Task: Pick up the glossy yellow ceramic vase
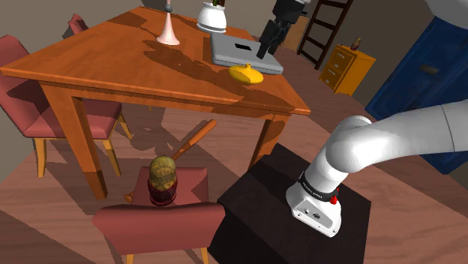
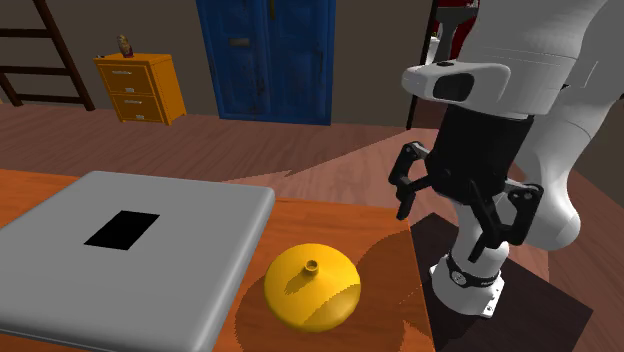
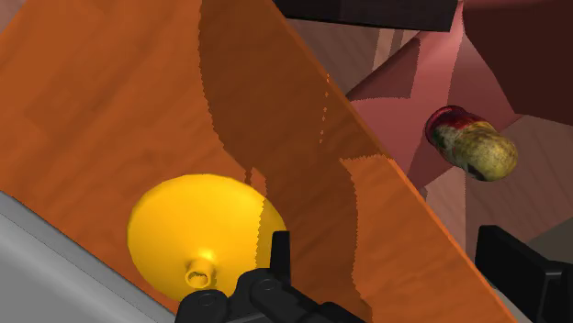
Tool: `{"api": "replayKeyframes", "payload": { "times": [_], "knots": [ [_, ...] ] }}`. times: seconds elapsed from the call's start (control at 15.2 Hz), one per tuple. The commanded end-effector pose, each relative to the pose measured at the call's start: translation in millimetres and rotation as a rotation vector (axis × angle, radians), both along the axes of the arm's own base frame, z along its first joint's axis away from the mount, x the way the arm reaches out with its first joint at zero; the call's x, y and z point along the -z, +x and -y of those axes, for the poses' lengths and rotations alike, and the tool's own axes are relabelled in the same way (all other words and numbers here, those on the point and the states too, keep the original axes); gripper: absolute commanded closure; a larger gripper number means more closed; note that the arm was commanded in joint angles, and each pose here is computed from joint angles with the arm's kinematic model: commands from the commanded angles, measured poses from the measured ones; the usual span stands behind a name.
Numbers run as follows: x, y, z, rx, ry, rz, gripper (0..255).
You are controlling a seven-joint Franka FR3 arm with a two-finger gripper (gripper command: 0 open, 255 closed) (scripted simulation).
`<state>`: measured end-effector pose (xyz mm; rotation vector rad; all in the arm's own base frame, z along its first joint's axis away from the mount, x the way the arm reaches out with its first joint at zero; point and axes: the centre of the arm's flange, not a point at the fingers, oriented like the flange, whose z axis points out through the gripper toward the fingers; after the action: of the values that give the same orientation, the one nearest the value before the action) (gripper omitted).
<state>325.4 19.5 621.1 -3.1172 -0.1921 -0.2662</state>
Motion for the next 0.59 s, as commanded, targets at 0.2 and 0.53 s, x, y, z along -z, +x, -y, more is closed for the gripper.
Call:
{"api": "replayKeyframes", "payload": {
  "times": [0.2,0.53],
  "knots": [
    [8,35,23,0.025,-0.002,-0.029,0],
    [23,91,63,0.066,-0.004,-0.076,0]
  ]
}}
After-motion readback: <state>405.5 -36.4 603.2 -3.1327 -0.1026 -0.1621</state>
